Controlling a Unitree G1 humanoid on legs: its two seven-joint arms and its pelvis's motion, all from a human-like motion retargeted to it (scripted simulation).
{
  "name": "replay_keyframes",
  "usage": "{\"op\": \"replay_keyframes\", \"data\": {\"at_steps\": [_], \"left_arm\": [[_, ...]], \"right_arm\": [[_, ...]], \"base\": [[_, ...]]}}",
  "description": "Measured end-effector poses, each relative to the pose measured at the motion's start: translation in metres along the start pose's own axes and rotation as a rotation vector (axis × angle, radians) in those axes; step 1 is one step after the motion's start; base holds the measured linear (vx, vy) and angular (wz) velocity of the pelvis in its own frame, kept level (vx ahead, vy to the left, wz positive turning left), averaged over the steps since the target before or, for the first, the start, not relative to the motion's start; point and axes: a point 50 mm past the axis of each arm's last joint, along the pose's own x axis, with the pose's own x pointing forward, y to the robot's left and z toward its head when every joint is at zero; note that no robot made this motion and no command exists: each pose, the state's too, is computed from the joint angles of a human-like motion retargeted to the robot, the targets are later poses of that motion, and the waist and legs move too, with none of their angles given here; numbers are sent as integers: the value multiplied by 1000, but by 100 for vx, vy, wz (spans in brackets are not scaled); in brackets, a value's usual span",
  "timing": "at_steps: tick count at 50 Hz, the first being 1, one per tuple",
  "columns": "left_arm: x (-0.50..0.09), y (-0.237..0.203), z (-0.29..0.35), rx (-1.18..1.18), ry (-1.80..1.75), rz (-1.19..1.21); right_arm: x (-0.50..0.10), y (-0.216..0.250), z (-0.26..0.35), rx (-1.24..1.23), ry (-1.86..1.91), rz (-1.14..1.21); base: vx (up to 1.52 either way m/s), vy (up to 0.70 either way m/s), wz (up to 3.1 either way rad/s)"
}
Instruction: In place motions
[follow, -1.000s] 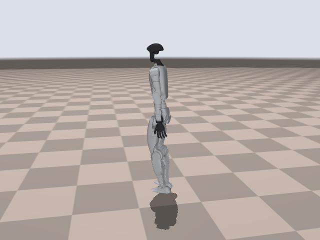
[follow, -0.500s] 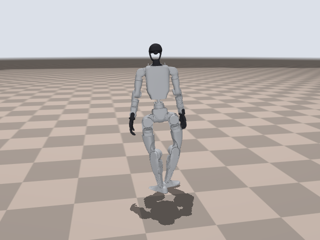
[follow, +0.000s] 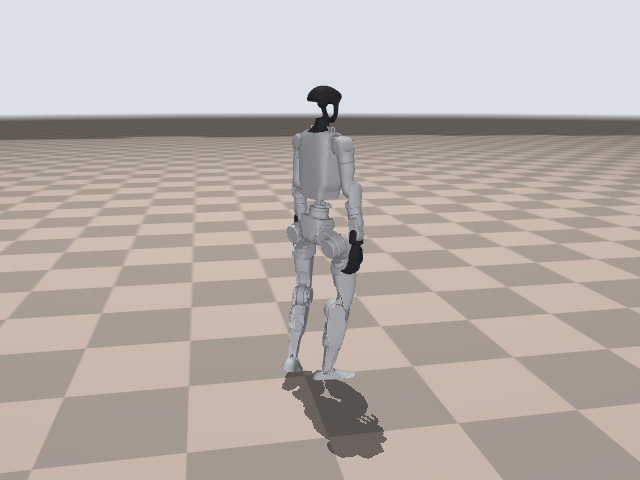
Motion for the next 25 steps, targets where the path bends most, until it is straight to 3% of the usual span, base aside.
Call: {"op": "replay_keyframes", "data": {"at_steps": [12, 25], "left_arm": [[0, -16, 5, 121, -9, -115], [-1, -23, -38, 86, 141, -129]], "right_arm": [[3, 13, -11, -263, 25, 74], [5, 21, -25, -144, 39, 123]], "base": [[-3, 3, -170], [17, 1, -17]]}}
